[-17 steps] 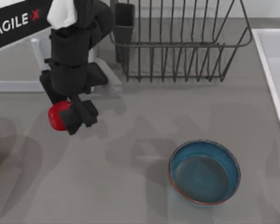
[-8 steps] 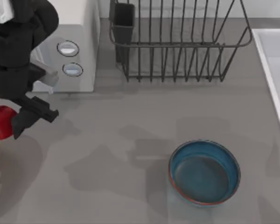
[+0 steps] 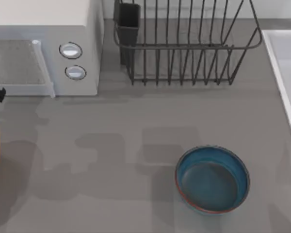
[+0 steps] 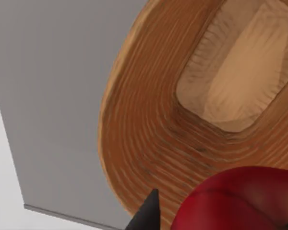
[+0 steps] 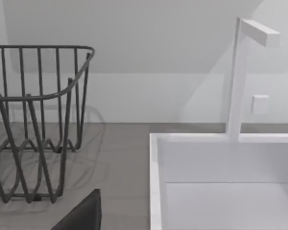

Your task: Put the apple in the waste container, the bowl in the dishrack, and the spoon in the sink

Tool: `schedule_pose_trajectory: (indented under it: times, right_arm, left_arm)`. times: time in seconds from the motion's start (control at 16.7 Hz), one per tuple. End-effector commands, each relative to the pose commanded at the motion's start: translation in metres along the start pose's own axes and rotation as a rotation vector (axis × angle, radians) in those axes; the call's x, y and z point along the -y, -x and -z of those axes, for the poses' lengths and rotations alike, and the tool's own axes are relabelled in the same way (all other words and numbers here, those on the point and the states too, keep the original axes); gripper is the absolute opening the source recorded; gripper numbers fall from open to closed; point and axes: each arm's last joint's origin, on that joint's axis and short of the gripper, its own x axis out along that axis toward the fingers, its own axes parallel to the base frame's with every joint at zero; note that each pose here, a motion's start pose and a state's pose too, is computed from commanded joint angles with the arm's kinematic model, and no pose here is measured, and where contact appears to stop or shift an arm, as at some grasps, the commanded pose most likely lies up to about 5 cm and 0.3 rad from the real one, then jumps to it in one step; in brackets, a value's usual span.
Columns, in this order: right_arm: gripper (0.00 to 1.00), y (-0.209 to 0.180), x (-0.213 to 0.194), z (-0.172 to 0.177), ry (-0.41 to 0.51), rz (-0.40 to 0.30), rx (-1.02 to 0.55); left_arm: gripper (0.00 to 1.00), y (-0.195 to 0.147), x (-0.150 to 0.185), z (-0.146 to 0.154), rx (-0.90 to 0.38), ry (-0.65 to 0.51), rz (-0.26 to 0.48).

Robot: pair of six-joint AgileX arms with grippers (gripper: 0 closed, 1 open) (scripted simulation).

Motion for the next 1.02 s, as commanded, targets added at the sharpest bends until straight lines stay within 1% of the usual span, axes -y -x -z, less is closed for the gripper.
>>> schedule_pose_trajectory:
  times: [0.36, 0.84, 1.02]
  right_arm:
    - [1.0, 0.0, 0.0, 0.0, 0.0, 0.0, 0.0]
    - [1.0, 0.0, 0.0, 0.0, 0.0, 0.0, 0.0]
    - [1.0, 0.0, 0.0, 0.0, 0.0, 0.0, 0.0]
  left_arm:
    - [0.0, -0.004, 0.001, 0.0, -0.003, -0.008, 0.001]
    - [0.0, -0.063, 0.004, 0.0, 0.006, 0.001, 0.001]
    - [0.0, -0.07, 0.004, 0.002, 0.0, 0.0, 0.0]
